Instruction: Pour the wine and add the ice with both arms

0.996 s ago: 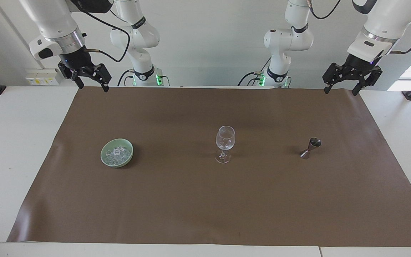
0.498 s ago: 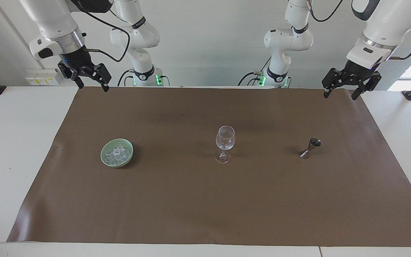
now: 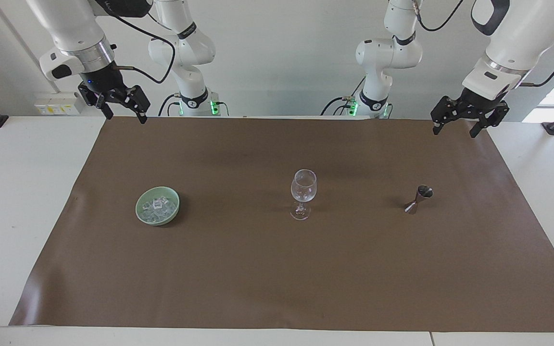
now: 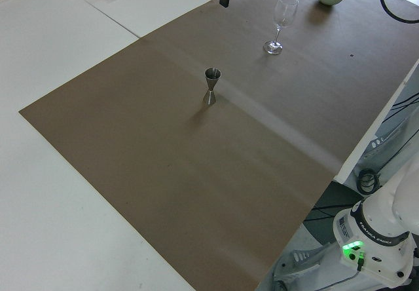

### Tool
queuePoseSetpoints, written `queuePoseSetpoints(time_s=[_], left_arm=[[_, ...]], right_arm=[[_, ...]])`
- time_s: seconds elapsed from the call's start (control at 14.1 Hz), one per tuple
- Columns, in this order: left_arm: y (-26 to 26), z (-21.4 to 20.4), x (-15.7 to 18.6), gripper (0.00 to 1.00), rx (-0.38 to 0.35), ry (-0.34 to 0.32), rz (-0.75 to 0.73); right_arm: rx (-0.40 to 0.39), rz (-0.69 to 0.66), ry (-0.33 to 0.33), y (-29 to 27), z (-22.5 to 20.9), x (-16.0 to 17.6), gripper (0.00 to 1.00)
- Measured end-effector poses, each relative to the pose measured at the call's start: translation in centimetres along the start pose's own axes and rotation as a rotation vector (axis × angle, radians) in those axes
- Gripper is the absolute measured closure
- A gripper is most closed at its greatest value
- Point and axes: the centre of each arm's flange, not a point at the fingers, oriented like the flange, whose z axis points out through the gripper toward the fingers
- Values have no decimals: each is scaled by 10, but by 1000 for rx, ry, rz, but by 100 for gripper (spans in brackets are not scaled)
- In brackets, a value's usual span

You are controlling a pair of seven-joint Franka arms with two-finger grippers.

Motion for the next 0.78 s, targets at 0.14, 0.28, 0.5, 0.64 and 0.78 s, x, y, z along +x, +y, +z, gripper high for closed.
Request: queuePoseSetpoints(time_s=[0.14, 0.28, 0.5, 0.64, 0.78], left_arm=[[0, -1, 0, 0, 0, 1, 0], [0, -1, -1, 0, 0, 1, 1], [0, 6, -5, 0, -2, -16, 1], [0, 11, -8, 0, -3, -24, 1], [0, 8, -8, 0, -1, 1, 0]], right_arm=[[0, 0, 0, 0, 0, 0, 0], [0, 0, 0, 0, 0, 0, 0], [0, 0, 0, 0, 0, 0, 0], [0, 0, -1, 0, 0, 0, 0], [0, 0, -1, 0, 0, 0, 0]])
